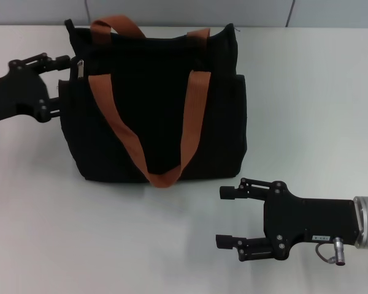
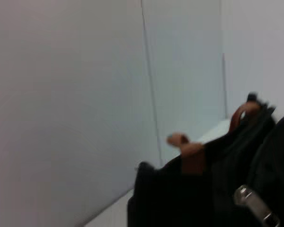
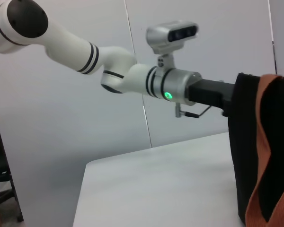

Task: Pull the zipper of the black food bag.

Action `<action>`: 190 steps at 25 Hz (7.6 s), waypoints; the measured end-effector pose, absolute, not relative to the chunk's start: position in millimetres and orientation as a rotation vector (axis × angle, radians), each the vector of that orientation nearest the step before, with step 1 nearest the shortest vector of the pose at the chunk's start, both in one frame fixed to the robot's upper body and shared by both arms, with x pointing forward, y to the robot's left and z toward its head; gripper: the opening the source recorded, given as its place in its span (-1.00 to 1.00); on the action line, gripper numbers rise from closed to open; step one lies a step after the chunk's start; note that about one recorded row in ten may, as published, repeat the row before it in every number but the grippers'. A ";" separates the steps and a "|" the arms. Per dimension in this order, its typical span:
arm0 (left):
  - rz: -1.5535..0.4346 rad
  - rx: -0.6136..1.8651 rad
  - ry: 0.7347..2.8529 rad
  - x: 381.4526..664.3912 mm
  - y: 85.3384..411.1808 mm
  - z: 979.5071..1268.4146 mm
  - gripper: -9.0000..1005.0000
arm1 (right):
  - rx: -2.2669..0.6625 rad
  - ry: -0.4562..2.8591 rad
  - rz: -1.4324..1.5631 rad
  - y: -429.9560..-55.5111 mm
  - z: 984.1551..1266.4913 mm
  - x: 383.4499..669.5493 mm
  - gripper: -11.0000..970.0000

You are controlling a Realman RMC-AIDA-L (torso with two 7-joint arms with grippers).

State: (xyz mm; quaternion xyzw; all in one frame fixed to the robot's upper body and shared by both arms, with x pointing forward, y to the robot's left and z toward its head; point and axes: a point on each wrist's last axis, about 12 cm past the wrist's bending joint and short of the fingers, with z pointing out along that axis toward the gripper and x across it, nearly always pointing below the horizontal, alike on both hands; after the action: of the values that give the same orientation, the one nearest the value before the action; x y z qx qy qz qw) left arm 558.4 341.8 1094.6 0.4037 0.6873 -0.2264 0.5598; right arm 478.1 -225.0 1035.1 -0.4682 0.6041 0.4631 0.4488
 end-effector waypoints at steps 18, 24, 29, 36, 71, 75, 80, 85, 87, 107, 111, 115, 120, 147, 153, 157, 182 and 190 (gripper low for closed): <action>-0.458 0.981 1.487 549.0 349.5 1104.5 -0.08 | -1.132 1.505 1.161 -225.5 1036.4 478.7 0.70; -0.453 0.976 1.476 547.7 346.0 1102.1 -0.73 | -1.131 1.504 1.163 -225.0 1036.8 479.3 0.70; -0.460 0.980 1.465 544.9 345.3 1101.2 -0.82 | -1.079 1.466 1.225 -223.6 1045.6 480.0 0.70; -0.451 0.960 1.435 539.3 341.0 1096.8 -0.92 | -0.852 1.387 1.531 -224.9 1095.2 499.2 0.70; -0.401 0.940 1.404 541.6 341.9 1098.6 -0.92 | -0.646 2.219 1.566 -71.6 1207.5 635.5 0.70; -0.400 0.935 1.398 541.7 341.9 1099.5 -0.92 | -0.619 2.240 1.549 -65.7 1202.8 635.6 0.70; -0.405 0.934 1.394 540.3 341.8 1099.4 -0.92 | -0.597 2.253 1.540 -62.8 1199.1 636.4 0.70; -0.414 0.938 1.391 539.7 339.4 1098.6 -0.92 | -0.583 2.256 1.538 -58.3 1196.9 636.6 0.70; -0.416 0.938 1.391 539.5 339.2 1098.5 -0.92 | -0.581 2.256 1.540 -54.8 1195.9 636.2 0.70; -0.457 0.962 1.339 540.3 331.2 1105.7 -0.92 | -0.601 2.250 1.512 -45.7 1195.2 635.9 0.70; -0.461 0.966 1.332 542.7 328.4 1107.6 -0.92 | -0.606 2.247 1.518 -45.1 1195.9 635.5 0.70; -0.467 0.968 1.329 545.2 326.8 1109.5 -0.92 | -0.628 2.231 1.537 -41.2 1195.2 631.9 0.70; -0.470 0.964 1.328 544.6 326.9 1109.4 -0.92 | -0.633 2.223 1.544 -39.4 1193.8 629.9 0.70; -0.472 0.954 1.343 543.7 337.0 1117.7 -0.92 | -0.638 2.220 1.499 -43.0 1194.6 634.1 0.67; -0.487 0.958 1.343 544.8 338.2 1123.6 -0.92 | -0.653 2.214 1.496 -41.9 1194.5 633.4 0.66; -0.490 0.961 1.346 544.8 338.9 1125.3 -0.92 | -0.661 2.210 1.495 -41.3 1194.2 632.8 0.65; -0.535 0.971 1.359 545.4 339.1 1134.3 -0.92 | -0.713 2.179 1.507 -40.9 1195.3 628.4 0.61; -0.537 0.974 1.354 544.7 338.3 1136.7 -0.92 | -0.694 2.180 1.500 -42.7 1193.3 629.6 0.59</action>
State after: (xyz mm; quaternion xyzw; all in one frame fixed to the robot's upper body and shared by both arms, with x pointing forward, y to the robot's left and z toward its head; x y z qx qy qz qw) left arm 544.7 338.3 1136.7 0.4272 0.5938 -0.2353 0.6400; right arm 629.6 -42.7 1193.3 -0.2484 0.7805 0.5371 0.2015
